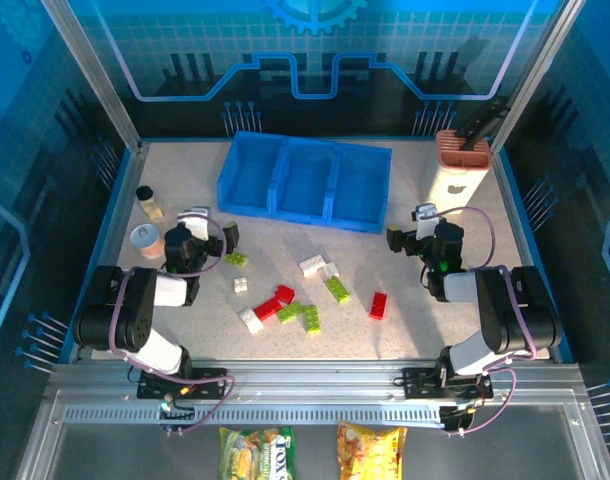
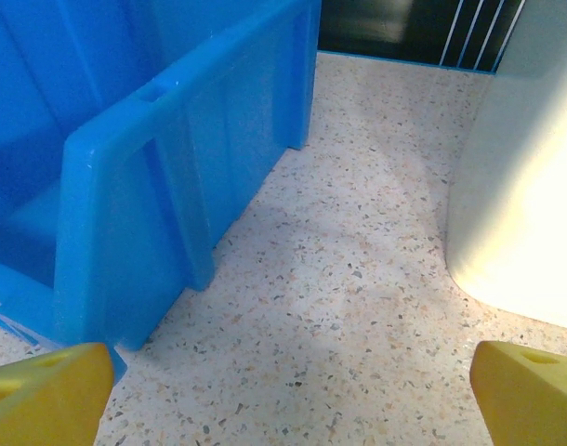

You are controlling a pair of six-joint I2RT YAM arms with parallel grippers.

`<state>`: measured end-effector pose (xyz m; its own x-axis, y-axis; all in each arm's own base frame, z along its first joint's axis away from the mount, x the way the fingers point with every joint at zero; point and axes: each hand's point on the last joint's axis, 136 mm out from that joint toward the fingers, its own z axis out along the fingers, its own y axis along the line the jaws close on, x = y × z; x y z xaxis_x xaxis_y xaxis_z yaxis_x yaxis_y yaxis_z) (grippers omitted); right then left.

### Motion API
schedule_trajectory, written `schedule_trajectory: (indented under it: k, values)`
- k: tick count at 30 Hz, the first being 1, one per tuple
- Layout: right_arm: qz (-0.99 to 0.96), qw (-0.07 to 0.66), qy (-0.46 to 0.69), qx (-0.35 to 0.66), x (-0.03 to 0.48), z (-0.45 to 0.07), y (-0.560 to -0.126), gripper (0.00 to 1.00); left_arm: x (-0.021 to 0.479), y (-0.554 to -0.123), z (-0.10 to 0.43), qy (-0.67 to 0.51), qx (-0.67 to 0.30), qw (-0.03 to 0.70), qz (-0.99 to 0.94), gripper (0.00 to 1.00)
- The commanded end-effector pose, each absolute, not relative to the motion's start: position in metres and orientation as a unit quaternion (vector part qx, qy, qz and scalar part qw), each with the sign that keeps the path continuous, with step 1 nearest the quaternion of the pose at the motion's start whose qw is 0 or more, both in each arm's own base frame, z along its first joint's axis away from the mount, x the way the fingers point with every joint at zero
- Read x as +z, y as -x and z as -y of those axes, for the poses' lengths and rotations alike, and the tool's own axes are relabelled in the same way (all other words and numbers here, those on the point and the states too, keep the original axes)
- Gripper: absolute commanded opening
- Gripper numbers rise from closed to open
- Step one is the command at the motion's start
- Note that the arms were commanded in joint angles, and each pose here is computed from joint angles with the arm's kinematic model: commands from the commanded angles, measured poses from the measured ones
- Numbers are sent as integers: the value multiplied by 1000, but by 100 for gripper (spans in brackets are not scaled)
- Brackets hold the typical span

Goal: Sort the legos into containers by color
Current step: Rotate the container at the top-center of the table.

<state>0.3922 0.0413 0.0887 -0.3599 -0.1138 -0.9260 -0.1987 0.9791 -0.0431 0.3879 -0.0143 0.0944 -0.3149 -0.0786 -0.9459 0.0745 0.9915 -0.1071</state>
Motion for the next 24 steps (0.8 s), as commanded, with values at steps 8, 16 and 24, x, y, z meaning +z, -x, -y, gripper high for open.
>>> schedule_trajectory:
  k: [8, 16, 24]
  values:
    - [-826, 544, 144, -10, 123, -66, -396, 100, 129, -371, -1, 36, -42, 612, -789, 99]
    - [-863, 481, 154, 16, 143, -105, -381, 99, 125, -362, -7, 96, -38, 541, -834, 99]
    - [-914, 356, 138, 138, 142, -171, -350, 95, 144, -357, 15, 114, -73, 464, -875, 99]
